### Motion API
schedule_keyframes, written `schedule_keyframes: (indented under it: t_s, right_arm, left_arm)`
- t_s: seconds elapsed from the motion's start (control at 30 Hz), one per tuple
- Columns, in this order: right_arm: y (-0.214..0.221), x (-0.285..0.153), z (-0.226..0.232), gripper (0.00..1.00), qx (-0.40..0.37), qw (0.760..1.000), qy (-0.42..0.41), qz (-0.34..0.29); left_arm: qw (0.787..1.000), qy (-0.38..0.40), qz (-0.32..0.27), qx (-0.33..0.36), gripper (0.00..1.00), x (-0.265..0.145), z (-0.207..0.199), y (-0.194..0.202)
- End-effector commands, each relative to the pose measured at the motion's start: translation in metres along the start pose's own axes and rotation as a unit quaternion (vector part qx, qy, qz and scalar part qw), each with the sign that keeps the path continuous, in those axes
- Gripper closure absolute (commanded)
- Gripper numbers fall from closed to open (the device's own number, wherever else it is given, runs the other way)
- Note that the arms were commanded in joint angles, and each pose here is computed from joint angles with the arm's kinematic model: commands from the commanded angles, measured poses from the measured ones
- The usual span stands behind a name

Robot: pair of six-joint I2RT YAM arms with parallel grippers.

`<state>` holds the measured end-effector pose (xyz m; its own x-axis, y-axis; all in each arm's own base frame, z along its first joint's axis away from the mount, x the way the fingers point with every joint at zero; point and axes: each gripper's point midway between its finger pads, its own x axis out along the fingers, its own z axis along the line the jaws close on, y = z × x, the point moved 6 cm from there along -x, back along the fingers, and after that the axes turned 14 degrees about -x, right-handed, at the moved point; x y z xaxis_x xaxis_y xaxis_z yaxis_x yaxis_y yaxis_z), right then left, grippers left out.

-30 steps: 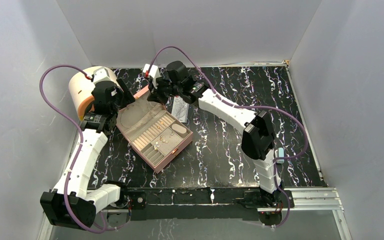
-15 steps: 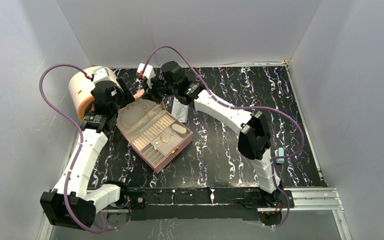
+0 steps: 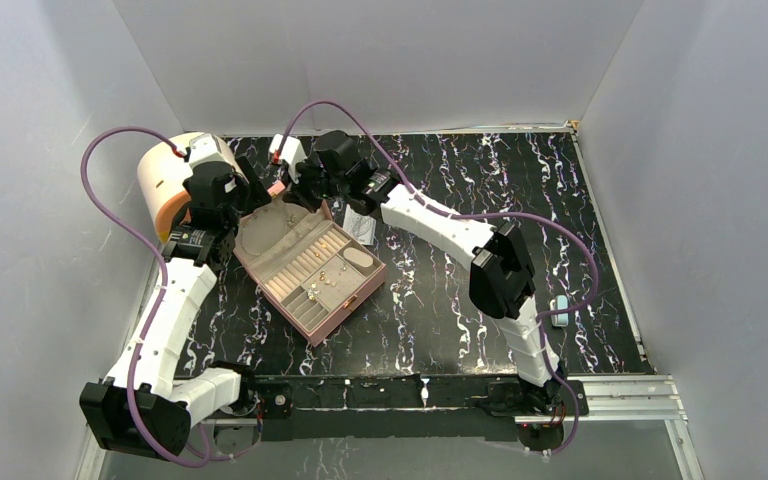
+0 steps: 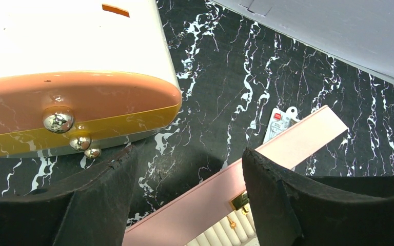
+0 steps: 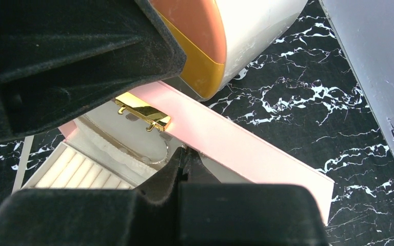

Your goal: Organize the mixed jewelry

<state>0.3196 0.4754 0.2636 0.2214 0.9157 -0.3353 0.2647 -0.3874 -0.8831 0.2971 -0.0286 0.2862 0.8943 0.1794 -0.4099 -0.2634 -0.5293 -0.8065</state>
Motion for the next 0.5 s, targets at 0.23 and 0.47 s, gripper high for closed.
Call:
schedule_keyframes:
  t_s: [0.23, 0.47]
  right_arm:
    - [-0.039, -0.021, -0.023, 1.00, -0.032, 0.995, 0.072, -0.062]
    - [-0.042, -0.030, -0.023, 1.00, -0.031, 0.994, 0.086, -0.063]
  left_arm:
    - [1.000, -0.004, -0.019, 0.000, 0.28, -0.003, 0.002, -0.004]
    - [1.000, -0.003, -0.019, 0.000, 0.28, -0.003, 0.002, -0.004]
